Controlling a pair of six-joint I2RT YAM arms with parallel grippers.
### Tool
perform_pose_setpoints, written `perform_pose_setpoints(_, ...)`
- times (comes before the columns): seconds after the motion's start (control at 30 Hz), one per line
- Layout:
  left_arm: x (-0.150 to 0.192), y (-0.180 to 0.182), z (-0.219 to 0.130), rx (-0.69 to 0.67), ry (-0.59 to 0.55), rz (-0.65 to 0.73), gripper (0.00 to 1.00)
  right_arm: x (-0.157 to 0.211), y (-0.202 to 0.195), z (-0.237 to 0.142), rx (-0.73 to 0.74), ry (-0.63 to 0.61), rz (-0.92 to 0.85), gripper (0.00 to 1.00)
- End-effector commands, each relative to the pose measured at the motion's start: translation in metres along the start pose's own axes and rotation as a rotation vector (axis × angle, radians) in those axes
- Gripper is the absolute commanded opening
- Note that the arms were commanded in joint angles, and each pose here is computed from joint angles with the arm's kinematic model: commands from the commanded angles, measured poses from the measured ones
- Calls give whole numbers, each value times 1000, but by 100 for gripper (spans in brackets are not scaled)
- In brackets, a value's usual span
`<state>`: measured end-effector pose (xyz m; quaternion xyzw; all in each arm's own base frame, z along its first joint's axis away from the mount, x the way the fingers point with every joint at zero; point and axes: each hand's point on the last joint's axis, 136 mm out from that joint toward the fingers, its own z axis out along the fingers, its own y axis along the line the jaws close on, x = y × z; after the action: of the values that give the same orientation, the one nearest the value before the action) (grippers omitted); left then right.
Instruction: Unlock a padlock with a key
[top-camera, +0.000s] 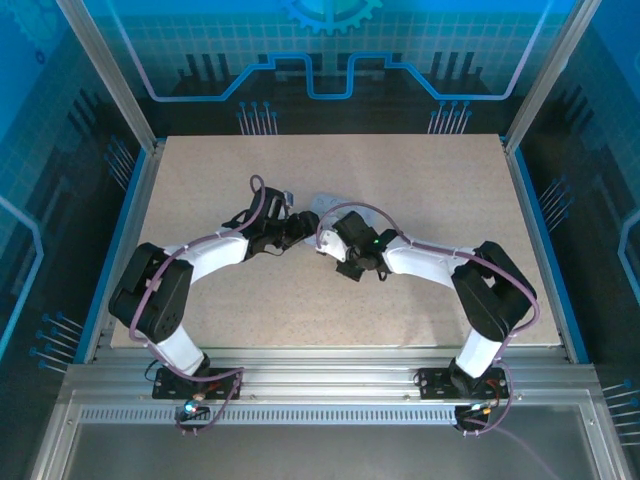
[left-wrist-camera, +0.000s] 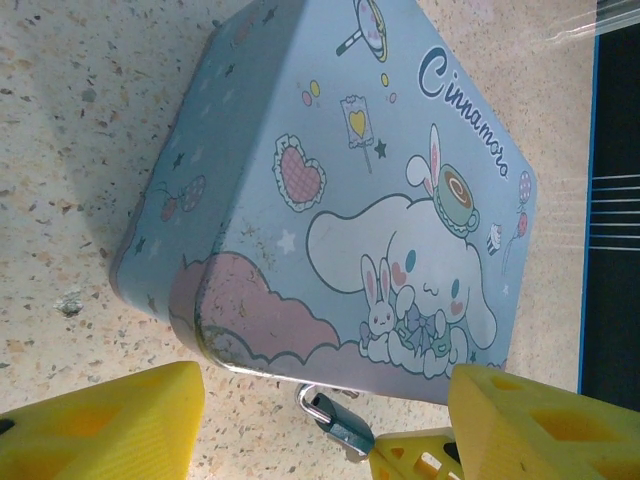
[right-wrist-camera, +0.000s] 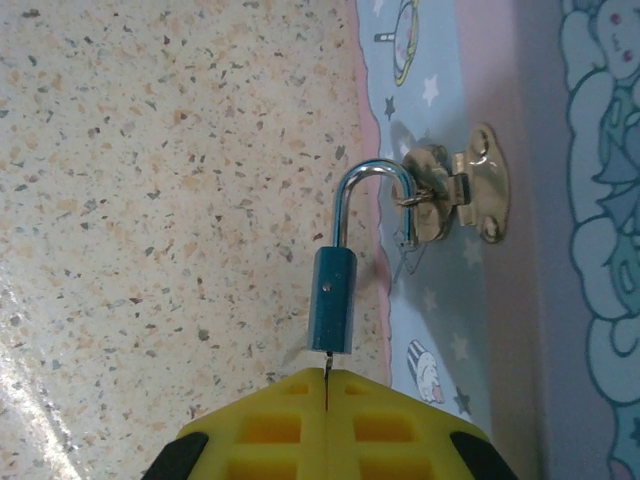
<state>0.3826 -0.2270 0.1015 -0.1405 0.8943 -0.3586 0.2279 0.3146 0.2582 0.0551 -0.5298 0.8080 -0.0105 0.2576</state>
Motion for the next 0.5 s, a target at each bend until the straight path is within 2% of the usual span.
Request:
perform_pose_setpoints(0.0, 1, 0, -12, 10, -9, 12, 67, -13, -5, -4, 33, -43, -35, 0)
perform_pose_setpoints(0.47, 16, 11, -24, 7, -9, -4, 67, -37, -5, 4, 19, -113, -158, 0)
